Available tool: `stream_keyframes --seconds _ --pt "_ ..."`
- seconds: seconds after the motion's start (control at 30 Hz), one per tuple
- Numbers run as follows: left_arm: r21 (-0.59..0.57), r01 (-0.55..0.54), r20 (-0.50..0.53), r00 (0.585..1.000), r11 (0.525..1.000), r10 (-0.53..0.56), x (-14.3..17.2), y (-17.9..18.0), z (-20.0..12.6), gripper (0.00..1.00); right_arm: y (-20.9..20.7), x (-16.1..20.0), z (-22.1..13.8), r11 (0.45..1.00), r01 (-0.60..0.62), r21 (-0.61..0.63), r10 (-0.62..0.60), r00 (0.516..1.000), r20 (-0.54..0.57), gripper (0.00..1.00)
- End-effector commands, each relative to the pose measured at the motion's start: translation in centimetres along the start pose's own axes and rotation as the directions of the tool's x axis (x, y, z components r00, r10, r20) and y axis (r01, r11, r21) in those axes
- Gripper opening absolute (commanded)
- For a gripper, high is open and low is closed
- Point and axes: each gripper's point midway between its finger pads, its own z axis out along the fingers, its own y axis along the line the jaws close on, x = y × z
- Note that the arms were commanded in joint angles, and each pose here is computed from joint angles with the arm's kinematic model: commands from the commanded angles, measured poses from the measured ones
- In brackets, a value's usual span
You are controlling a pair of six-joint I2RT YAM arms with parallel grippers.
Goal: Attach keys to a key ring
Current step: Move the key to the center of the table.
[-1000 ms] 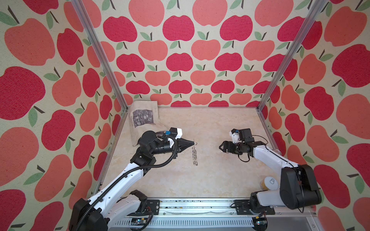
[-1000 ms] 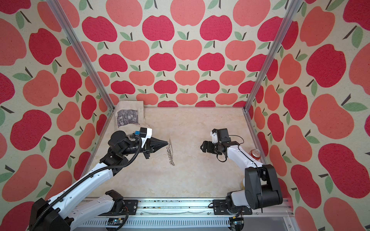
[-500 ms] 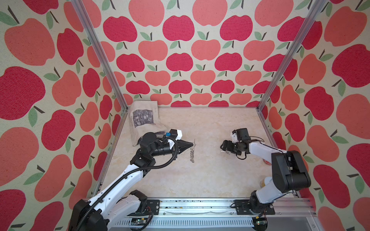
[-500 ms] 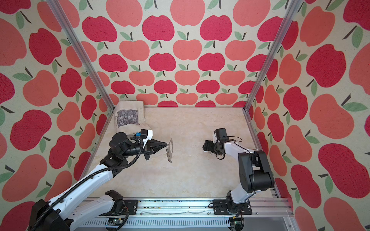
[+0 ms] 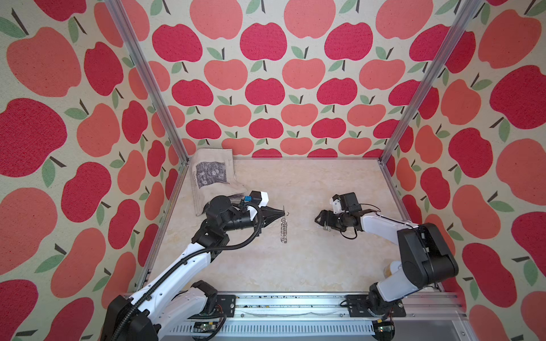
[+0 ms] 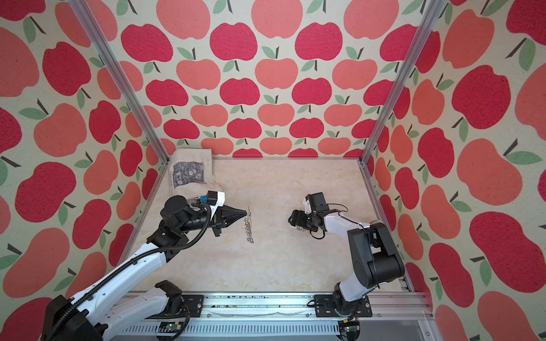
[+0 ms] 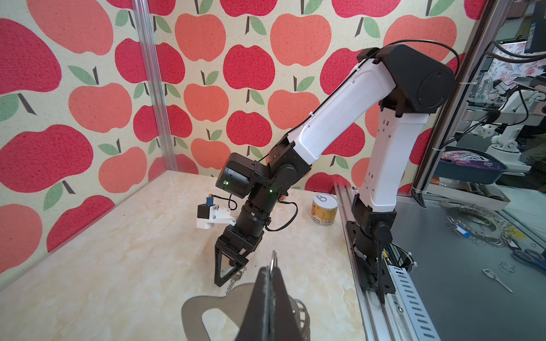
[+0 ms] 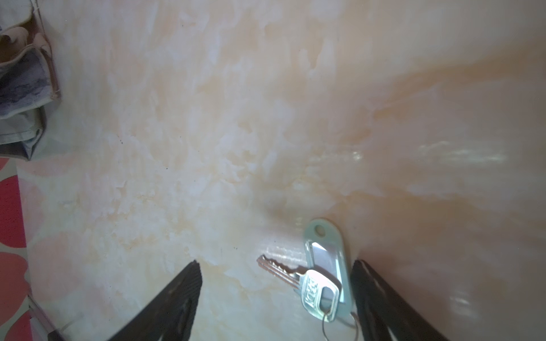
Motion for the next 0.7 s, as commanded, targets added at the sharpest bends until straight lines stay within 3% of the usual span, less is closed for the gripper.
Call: stream_keyframes --seconds 0.0,0.53,0.67 --pt "0.000 -0.035 0.016 0.999 0.999 0.035 -0.4 -0.3 -0.3 0.00 0.3 3.2 0.2 0.998 -0.061 -0.009 0.060 0.993 -0.106 0.82" --pt "-0.011 -0.039 0.025 0.999 0.999 0.039 -0.8 -0.6 -0.8 0.00 3.3 5.3 0.7 0.997 -0.062 -0.048 0.055 0.988 -0.142 0.81" --pt "-0.016 -0.048 0.021 0.999 0.999 0.048 -0.9 -0.8 -1.0 0.00 2.5 5.5 -0.8 0.999 0.029 0.028 -0.024 0.989 -0.145 0.78"
